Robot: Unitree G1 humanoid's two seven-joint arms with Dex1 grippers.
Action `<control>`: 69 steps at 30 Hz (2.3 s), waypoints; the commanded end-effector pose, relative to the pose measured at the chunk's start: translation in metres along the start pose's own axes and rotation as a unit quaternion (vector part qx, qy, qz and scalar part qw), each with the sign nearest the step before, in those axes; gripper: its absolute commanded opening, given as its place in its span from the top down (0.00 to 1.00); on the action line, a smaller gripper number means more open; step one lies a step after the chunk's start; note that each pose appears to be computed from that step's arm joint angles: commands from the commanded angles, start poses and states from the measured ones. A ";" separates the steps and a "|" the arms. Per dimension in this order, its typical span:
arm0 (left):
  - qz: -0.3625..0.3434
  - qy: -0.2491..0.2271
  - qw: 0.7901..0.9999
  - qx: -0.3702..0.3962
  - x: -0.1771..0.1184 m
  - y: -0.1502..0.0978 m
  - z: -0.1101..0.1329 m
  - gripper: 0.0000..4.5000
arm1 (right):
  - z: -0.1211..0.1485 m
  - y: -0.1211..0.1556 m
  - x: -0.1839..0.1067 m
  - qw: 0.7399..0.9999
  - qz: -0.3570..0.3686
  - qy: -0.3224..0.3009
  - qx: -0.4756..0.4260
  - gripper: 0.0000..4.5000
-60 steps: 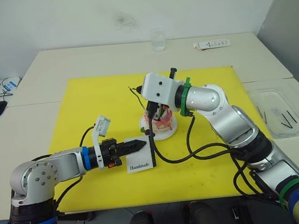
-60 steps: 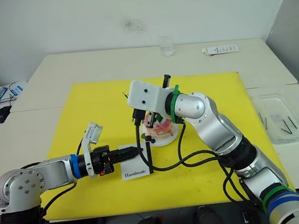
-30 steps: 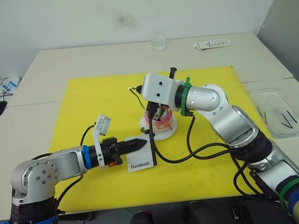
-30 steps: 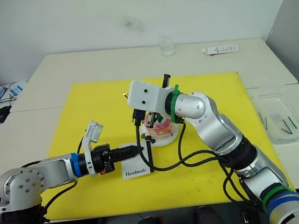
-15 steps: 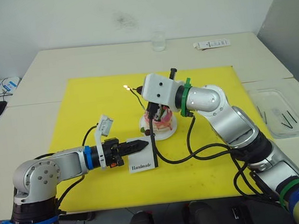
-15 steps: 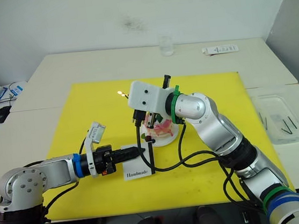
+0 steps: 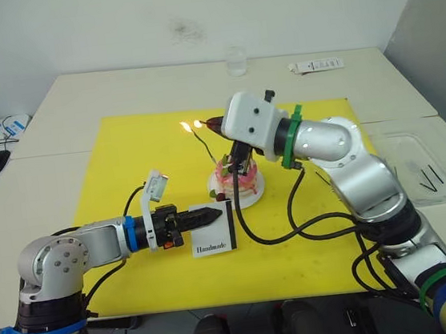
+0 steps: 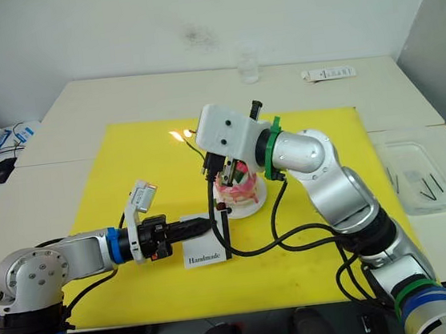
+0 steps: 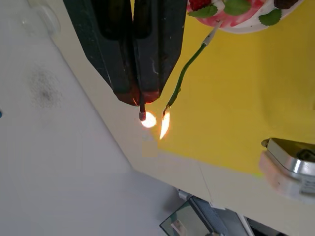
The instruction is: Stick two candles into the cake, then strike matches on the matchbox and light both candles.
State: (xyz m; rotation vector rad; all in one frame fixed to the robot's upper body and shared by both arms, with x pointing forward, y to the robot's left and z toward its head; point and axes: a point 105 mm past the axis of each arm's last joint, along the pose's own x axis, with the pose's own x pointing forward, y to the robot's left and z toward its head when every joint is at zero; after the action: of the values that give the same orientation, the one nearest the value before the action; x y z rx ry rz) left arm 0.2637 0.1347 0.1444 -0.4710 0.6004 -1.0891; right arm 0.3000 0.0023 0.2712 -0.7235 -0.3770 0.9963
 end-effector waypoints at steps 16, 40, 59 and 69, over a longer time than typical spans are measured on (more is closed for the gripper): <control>-0.055 0.023 0.998 0.001 0.007 -0.016 0.003 1.00 | -0.077 -0.020 -0.172 0.965 -0.128 0.221 0.057 1.00; -0.071 0.007 0.997 -0.021 0.020 -0.033 -0.018 1.00 | -0.220 -0.067 -0.302 0.780 -0.440 0.391 0.213 0.70; -0.063 -0.001 0.998 -0.019 0.016 -0.030 -0.012 1.00 | -0.109 -0.047 -0.215 0.939 -0.254 0.155 0.172 0.01; -0.055 0.001 0.998 -0.023 0.014 -0.026 -0.014 1.00 | -0.143 0.002 -0.167 0.938 -0.229 0.136 0.223 0.01</control>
State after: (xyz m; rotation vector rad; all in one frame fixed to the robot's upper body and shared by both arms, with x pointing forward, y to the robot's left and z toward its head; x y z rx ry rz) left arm 0.2426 0.1097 0.1378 -0.5481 0.6454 -1.1593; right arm 0.2949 -0.1952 0.1745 -0.2945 -0.0352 0.5185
